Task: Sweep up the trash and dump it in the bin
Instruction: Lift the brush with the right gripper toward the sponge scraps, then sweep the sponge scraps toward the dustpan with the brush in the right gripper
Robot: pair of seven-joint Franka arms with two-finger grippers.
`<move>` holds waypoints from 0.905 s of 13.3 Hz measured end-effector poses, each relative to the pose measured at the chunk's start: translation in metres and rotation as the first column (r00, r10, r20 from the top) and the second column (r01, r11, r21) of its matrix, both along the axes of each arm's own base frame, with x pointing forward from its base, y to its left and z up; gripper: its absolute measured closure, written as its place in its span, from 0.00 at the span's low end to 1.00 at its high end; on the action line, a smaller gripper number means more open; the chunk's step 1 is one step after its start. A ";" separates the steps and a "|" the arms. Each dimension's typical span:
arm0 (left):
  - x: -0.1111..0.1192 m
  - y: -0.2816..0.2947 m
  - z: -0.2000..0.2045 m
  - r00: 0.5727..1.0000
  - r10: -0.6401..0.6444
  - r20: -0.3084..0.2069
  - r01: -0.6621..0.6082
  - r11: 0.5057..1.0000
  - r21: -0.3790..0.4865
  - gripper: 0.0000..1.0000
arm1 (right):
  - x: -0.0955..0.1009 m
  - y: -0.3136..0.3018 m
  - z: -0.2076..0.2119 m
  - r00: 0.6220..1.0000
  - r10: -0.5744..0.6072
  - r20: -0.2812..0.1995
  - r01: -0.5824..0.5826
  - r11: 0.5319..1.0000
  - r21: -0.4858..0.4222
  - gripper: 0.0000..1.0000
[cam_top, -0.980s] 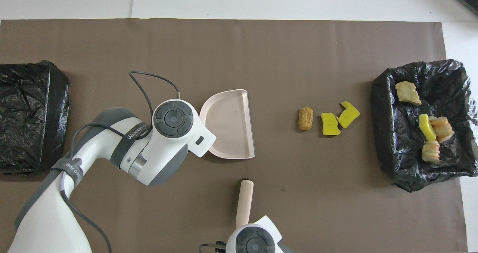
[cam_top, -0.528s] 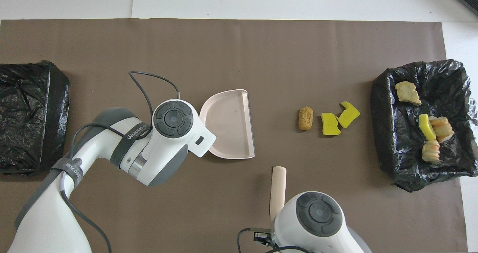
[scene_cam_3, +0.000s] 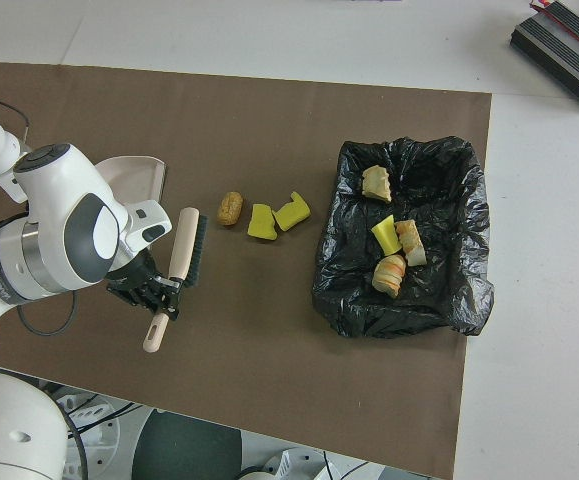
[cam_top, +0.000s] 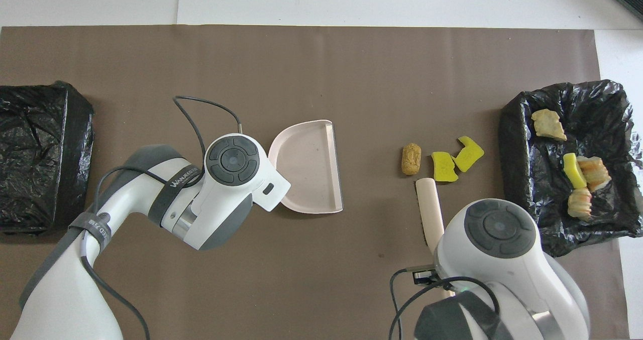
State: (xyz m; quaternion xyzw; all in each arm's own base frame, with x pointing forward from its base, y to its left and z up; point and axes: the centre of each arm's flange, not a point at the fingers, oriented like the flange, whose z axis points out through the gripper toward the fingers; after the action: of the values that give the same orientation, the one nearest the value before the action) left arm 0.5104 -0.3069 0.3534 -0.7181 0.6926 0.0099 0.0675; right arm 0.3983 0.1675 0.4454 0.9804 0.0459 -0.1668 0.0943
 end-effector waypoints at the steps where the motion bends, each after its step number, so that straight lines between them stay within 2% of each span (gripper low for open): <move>1: 0.000 0.000 0.000 1.000 0.000 0.000 0.000 1.000 0.000 0.69 | 0.018 -0.013 -0.002 0.999 0.046 0.004 -0.046 0.998 -0.046 0.74; 3: 0.000 0.000 0.000 1.000 0.001 0.001 -0.001 1.000 -0.001 0.69 | 0.050 -0.041 -0.014 0.993 0.121 -0.014 -0.121 0.985 -0.121 0.74; 6: 0.000 0.001 0.000 1.000 0.002 0.001 -0.002 1.000 -0.001 0.69 | 0.084 -0.087 -0.038 0.983 0.183 -0.028 -0.185 0.966 -0.179 0.74; 8: 0.000 0.001 0.000 1.000 0.002 0.002 -0.002 1.000 -0.001 0.69 | 0.094 -0.091 -0.054 0.980 0.197 -0.015 -0.196 0.962 -0.189 0.74; 12: 0.000 0.001 0.000 1.000 0.002 0.002 -0.002 1.000 -0.001 0.69 | 0.103 -0.098 -0.076 0.991 0.129 0.019 -0.123 0.972 -0.199 0.74</move>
State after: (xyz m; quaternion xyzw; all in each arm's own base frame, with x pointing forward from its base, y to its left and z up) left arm 0.5107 -0.3062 0.3532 -0.7190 0.6916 0.0090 0.0677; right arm 0.5017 0.0693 0.3694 0.9638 0.0898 -0.1487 0.2024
